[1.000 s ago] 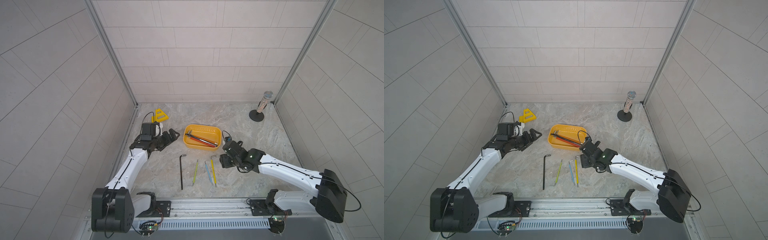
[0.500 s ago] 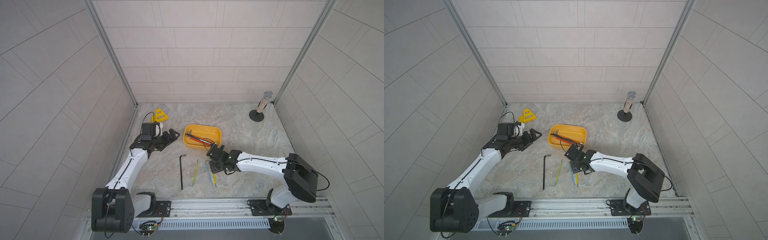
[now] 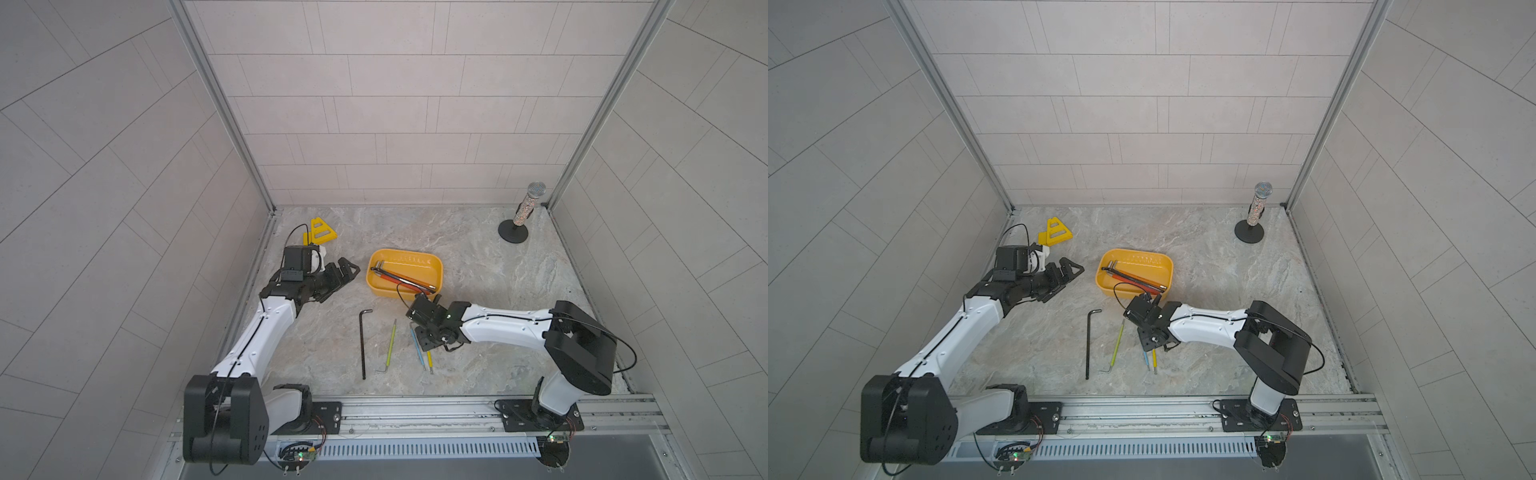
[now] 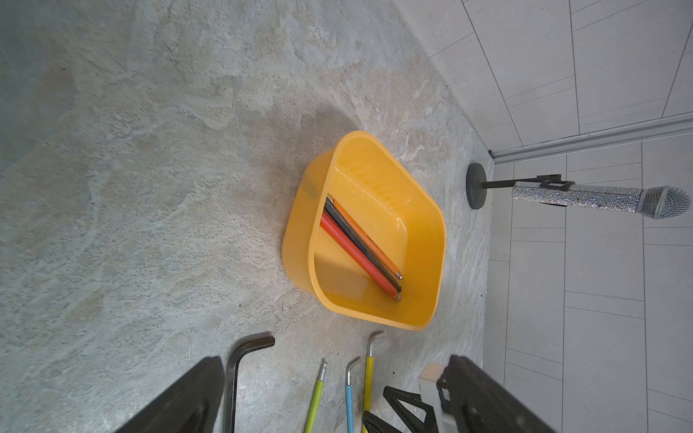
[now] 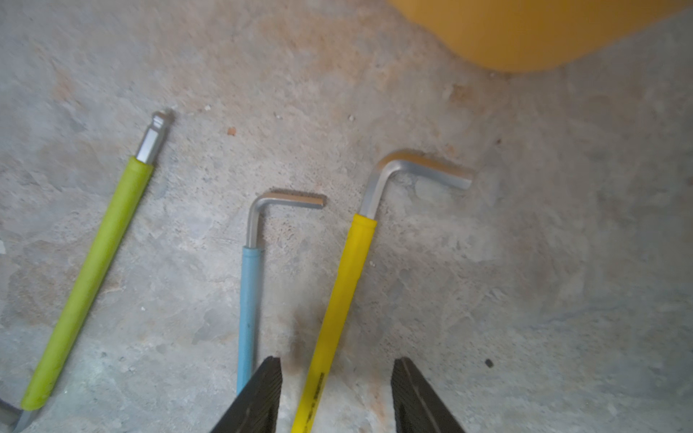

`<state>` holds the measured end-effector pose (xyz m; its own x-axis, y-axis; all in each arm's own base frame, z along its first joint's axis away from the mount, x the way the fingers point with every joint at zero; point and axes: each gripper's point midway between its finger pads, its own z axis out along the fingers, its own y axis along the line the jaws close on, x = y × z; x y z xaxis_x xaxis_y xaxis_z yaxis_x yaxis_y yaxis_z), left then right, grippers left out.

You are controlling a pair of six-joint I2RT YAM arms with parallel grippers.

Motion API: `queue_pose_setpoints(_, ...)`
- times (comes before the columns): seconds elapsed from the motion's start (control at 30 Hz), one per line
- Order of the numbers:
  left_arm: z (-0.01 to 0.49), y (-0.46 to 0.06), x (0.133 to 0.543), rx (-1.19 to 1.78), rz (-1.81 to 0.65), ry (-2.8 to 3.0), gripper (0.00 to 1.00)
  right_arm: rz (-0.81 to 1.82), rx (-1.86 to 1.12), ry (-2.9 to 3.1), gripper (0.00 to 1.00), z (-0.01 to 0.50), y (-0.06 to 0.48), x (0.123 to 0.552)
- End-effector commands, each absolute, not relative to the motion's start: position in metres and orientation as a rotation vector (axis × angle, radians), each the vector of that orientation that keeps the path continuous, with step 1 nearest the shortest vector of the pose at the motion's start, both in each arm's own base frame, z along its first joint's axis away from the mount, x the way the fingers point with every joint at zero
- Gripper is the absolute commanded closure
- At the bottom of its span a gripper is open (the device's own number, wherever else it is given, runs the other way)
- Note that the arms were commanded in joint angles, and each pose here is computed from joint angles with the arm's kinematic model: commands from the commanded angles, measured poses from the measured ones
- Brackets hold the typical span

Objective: Put the hex key on the desktop into the storage box
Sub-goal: Pick up the Allen key from the center of the board.

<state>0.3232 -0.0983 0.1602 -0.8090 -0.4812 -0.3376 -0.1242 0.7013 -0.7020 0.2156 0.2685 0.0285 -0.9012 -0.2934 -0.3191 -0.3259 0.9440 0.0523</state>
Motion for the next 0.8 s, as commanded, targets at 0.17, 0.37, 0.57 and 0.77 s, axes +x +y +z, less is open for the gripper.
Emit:
queue_pose_setpoints(0.17, 0.159, -0.101, 0.321, -0.449, -0.950, 2.406, 0.00, 0.074, -0.471, 2.828, 0.56, 0.014, 0.265, 0.210)
queue_pose_setpoints(0.37, 0.159, -0.100, 0.321, -0.452, -0.948, 2.407, 0.00, 0.040, -0.474, 2.841, 0.65, 0.007, 0.261, 0.206)
queue_pose_setpoints(0.57, 0.159, -0.100, 0.321, -0.450, -0.948, 2.407, 0.00, -0.040, -0.484, 2.840, 0.76, 0.008, 0.250, 0.205)
queue_pose_setpoints(0.77, 0.159, -0.100, 0.321, -0.449, -0.948, 2.406, 0.00, -0.040, -0.491, 2.824, 0.90, 0.015, 0.248, 0.205)
